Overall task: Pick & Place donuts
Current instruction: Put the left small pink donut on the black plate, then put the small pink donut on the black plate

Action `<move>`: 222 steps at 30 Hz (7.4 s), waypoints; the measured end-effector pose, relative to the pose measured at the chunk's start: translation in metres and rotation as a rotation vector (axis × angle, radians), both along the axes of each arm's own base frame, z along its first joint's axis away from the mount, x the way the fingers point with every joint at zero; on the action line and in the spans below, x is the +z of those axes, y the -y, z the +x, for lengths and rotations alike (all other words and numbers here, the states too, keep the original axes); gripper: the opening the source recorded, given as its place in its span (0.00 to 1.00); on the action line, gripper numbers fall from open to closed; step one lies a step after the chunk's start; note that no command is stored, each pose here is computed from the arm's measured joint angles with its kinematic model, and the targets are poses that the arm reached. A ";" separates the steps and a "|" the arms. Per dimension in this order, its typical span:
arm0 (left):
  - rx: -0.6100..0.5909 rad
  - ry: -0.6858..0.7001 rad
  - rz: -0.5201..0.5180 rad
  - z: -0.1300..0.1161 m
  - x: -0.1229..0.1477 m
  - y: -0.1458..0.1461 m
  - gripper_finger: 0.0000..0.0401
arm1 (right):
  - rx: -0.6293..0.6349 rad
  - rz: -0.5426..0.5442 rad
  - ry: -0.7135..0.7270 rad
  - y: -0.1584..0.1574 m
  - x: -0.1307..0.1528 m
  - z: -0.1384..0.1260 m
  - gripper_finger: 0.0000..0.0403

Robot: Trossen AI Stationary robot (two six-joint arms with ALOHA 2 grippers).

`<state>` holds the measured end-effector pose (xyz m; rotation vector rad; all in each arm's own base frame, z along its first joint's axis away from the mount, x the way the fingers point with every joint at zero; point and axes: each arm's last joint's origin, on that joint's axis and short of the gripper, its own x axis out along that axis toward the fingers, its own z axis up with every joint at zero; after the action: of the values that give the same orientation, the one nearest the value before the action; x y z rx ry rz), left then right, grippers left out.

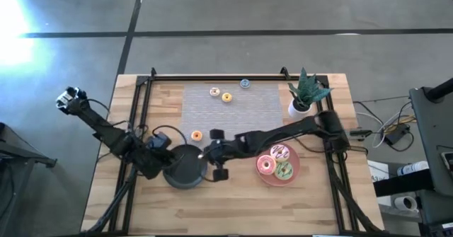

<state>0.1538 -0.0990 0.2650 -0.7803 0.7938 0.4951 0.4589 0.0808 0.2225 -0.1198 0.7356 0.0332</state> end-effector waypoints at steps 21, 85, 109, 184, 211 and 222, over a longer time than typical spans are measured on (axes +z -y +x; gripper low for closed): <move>0.038 0.028 -0.110 -0.042 0.002 0.025 0.41 | 0.100 -0.271 -0.143 -0.033 -0.072 0.076 0.07; 0.230 0.100 -0.150 0.018 -0.088 -0.136 0.41 | -0.316 0.143 -0.388 0.148 0.040 -0.003 0.56; 0.054 -0.108 -0.082 0.071 -0.125 -0.151 0.26 | -0.474 0.238 -0.278 0.138 0.026 -0.068 0.56; -0.192 0.456 -0.368 0.095 -0.016 -0.151 0.31 | 0.171 -0.260 0.021 0.067 0.066 -0.045 0.06; -0.035 0.581 0.449 -0.007 0.040 -0.019 0.38 | -0.364 0.765 -0.134 0.066 -0.042 0.010 0.05; -0.007 0.609 0.430 -0.013 0.038 -0.007 0.38 | -0.398 0.826 -0.193 0.060 -0.058 0.062 0.05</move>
<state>0.1412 -0.0923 0.3033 -0.4810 0.1128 0.3717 0.5206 0.0209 0.1642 0.8270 0.8761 -0.0333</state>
